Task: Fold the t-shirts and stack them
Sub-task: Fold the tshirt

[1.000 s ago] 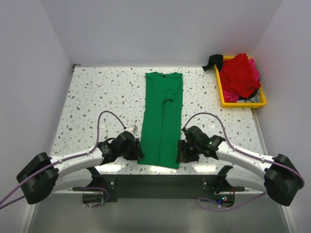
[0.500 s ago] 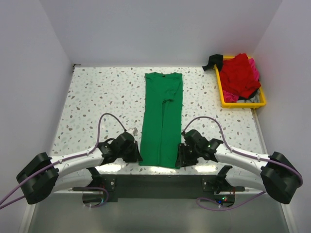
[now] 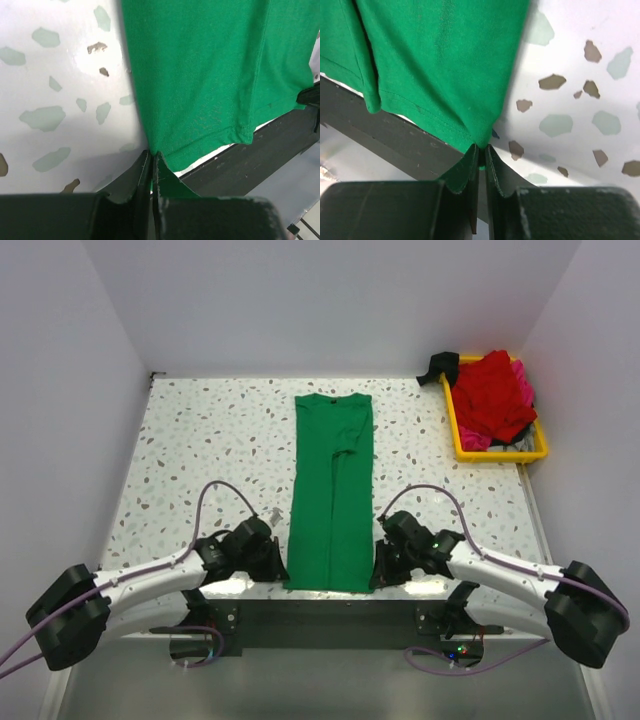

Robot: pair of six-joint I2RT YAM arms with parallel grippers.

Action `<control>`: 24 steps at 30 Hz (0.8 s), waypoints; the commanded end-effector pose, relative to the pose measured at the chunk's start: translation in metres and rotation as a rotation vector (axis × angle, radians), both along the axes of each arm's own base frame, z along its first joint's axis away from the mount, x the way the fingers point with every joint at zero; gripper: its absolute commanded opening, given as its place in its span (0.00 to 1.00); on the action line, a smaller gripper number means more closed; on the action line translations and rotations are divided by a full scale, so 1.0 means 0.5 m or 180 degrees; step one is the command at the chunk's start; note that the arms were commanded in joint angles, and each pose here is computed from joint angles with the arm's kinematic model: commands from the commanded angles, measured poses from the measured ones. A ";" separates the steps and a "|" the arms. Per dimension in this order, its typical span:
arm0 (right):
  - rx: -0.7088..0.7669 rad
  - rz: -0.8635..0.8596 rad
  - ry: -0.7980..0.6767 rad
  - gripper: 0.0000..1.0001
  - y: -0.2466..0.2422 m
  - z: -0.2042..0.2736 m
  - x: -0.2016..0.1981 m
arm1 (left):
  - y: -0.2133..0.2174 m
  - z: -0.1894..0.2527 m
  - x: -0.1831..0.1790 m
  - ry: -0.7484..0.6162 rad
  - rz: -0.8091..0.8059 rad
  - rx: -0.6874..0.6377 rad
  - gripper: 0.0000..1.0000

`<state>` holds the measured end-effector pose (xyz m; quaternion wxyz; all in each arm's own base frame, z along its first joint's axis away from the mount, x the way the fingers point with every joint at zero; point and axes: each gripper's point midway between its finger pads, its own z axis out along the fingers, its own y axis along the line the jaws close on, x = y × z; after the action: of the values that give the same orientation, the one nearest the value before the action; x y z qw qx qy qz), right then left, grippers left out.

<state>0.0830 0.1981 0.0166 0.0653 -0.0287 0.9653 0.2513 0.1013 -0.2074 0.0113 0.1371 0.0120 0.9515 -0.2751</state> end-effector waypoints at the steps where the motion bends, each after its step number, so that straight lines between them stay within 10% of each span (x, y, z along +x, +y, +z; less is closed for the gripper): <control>1: -0.0140 0.0023 0.0012 0.10 -0.026 0.000 -0.016 | 0.051 -0.040 -0.057 0.0349 -0.0007 0.0270 0.06; 12: 0.0273 0.0030 -0.0088 0.11 0.020 0.041 -0.001 | -0.009 0.003 -0.041 0.0141 -0.0027 -0.0317 0.02; 24: -0.0299 -0.0022 -0.1223 0.15 0.042 0.173 0.194 | -0.090 0.141 0.156 -0.0879 0.0108 -0.0184 0.00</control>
<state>0.1442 0.2220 0.0859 0.1789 -0.0621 0.9521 0.2399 0.1359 -0.2334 0.0457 0.1914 0.0220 0.9397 -0.2826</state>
